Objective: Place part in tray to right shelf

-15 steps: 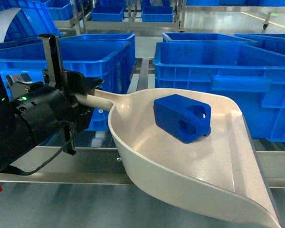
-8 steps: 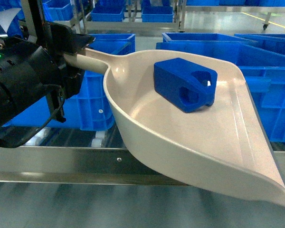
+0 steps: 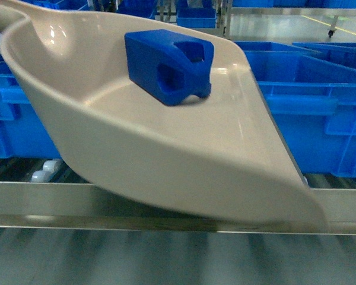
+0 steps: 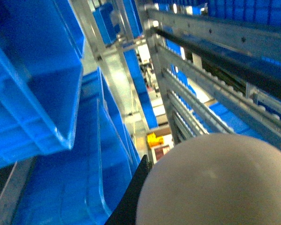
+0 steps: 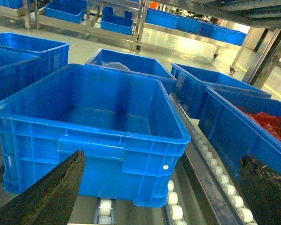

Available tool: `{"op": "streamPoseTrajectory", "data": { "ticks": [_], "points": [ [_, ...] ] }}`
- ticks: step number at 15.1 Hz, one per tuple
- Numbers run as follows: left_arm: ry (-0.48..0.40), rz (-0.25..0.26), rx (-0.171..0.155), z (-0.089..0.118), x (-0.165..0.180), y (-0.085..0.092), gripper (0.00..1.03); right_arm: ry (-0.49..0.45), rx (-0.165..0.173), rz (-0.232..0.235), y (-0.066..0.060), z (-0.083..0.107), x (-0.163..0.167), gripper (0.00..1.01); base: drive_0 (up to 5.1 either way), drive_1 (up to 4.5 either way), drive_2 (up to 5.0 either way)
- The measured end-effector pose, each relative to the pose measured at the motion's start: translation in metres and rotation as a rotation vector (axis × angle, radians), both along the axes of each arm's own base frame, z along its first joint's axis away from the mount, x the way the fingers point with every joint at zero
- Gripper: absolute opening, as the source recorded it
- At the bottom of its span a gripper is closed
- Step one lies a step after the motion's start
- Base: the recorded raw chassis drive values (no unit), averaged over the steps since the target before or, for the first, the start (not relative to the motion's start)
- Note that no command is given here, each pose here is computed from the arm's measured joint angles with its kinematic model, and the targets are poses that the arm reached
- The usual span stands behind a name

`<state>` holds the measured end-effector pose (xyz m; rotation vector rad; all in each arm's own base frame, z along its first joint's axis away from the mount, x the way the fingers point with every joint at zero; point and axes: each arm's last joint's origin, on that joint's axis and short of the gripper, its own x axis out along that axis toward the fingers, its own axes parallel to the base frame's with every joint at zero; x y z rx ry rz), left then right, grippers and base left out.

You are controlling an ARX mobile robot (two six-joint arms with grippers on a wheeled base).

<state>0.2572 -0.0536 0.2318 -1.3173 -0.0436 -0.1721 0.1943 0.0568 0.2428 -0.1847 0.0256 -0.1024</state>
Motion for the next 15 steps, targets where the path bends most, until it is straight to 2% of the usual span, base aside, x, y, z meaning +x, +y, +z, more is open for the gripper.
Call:
{"op": "streamPoseTrajectory", "data": {
  "ticks": [2,3,5,6,7,8,10,11,12,13,15],
  "points": [
    [0.010,0.150,0.019,0.022,0.015,0.021,0.12,0.000,0.000,0.000,0.000,0.000,0.000,0.98,0.0,0.00,0.0],
    [0.001,0.201,0.043,0.029,0.025,0.029,0.12,0.000,0.000,0.000,0.000,0.000,0.000,0.98,0.0,0.00,0.0],
    [-0.063,0.222,0.079,0.045,0.044,0.031,0.12,0.000,0.000,0.000,0.000,0.000,0.000,0.98,0.0,0.00,0.0],
    [-0.072,0.252,0.092,0.053,0.067,0.027,0.12,0.000,0.000,-0.001,0.000,0.000,0.000,0.98,0.0,0.00,0.0],
    [-0.090,0.266,0.100,0.059,0.098,0.038,0.12,-0.001,0.000,0.005,0.000,0.000,0.000,0.98,0.0,0.00,0.0],
    [-0.054,0.332,0.105,0.055,0.124,0.058,0.12,-0.001,0.000,0.001,0.000,0.000,0.000,0.98,0.0,0.00,0.0],
    [0.043,0.544,0.104,0.046,0.159,0.101,0.12,-0.001,0.000,-0.001,0.000,0.000,0.000,0.98,0.0,0.00,0.0],
    [0.070,0.631,0.117,0.053,0.171,0.112,0.12,0.000,0.000,-0.001,0.000,0.000,0.000,0.98,0.0,0.00,0.0],
    [0.046,0.666,0.139,0.066,0.179,0.112,0.12,0.000,0.000,-0.001,0.000,0.000,0.000,0.98,0.0,0.00,0.0],
    [0.027,0.678,0.174,0.076,0.181,0.107,0.12,0.000,0.000,-0.001,0.000,0.000,0.000,0.98,0.0,0.00,0.0],
    [0.003,0.670,0.213,0.080,0.174,0.102,0.12,0.000,0.000,-0.001,0.000,0.000,0.000,0.98,0.0,0.00,0.0]
  ]
}}
